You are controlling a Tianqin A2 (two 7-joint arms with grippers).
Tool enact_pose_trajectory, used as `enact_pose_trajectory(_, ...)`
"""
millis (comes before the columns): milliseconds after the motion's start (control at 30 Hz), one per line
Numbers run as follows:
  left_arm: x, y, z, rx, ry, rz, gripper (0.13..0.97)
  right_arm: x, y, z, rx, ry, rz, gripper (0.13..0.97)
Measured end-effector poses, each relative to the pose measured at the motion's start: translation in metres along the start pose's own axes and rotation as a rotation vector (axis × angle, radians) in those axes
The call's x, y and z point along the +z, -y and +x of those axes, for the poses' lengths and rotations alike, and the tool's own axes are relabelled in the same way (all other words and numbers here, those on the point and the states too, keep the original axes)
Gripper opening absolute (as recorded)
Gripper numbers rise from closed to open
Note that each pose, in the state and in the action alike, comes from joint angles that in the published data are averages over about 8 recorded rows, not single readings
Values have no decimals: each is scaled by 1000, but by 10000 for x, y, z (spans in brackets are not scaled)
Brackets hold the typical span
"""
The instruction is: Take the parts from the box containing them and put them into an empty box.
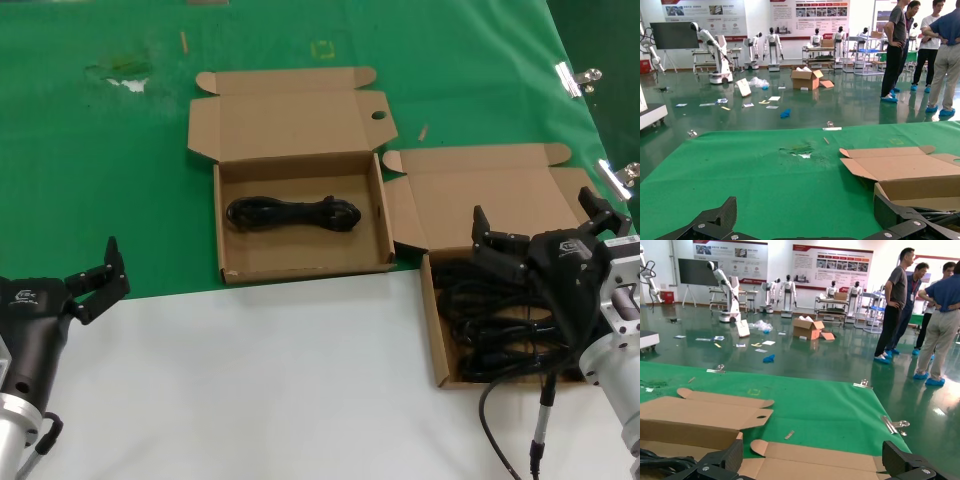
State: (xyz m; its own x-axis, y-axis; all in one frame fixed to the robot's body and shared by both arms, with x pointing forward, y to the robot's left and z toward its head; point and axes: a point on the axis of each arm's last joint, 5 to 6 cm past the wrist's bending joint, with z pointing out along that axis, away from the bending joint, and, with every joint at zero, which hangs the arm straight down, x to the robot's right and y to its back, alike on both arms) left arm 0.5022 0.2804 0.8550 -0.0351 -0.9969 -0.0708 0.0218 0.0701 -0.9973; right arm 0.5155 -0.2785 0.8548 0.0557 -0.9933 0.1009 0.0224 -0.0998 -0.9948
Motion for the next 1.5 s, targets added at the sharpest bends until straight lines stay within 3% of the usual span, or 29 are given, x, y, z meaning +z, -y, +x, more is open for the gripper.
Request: enact_pose_trajectory(1500,0,0,0,0,0,0,965,0,0,0,0,0,0,966)
